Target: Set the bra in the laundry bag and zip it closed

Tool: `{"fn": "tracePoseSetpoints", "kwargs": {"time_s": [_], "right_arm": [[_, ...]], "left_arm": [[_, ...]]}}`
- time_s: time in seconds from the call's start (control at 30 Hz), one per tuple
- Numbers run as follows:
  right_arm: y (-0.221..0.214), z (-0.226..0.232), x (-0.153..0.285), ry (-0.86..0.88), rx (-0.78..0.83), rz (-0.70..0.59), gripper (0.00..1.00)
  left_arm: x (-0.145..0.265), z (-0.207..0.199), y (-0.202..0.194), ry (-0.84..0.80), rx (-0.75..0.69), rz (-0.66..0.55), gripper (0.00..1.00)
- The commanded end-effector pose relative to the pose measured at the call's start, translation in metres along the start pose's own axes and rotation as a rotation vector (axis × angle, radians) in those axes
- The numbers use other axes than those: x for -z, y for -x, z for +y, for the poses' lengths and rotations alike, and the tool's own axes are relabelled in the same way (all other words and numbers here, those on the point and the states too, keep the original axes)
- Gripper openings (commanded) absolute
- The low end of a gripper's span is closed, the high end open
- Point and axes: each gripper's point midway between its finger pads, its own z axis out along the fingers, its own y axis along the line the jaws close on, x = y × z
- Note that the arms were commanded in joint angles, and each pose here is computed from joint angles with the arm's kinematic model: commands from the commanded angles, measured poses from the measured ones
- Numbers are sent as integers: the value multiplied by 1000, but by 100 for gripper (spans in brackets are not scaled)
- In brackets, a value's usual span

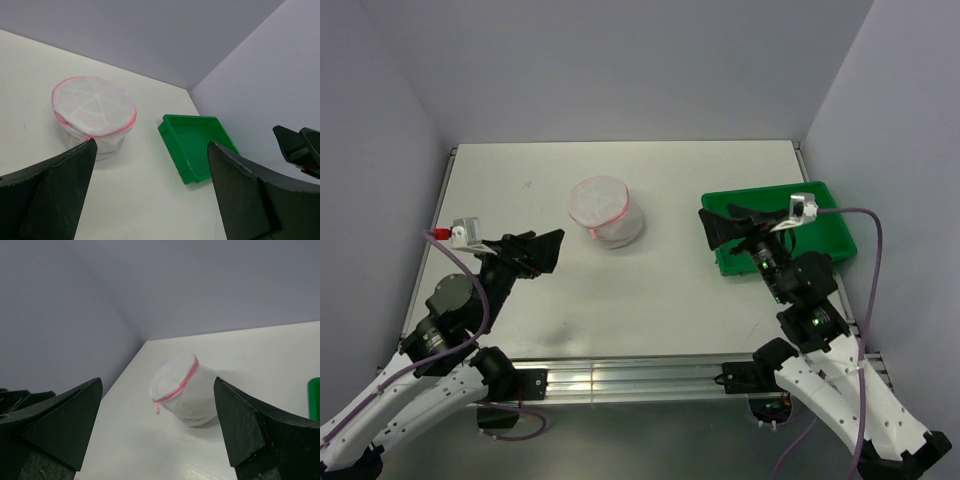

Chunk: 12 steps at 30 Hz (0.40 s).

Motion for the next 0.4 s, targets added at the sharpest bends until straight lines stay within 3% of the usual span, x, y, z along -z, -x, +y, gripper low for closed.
{"fn": "tracePoseSetpoints", "kwargs": {"time_s": [0.0, 0.37], "right_arm": [[-5, -39, 15, -171, 33, -38, 100], [-25, -57, 17, -230, 26, 0, 100]], "left_arm": [[6, -5, 18, -7, -71, -12, 99], [3, 16, 0, 75, -120, 31, 99]]}}
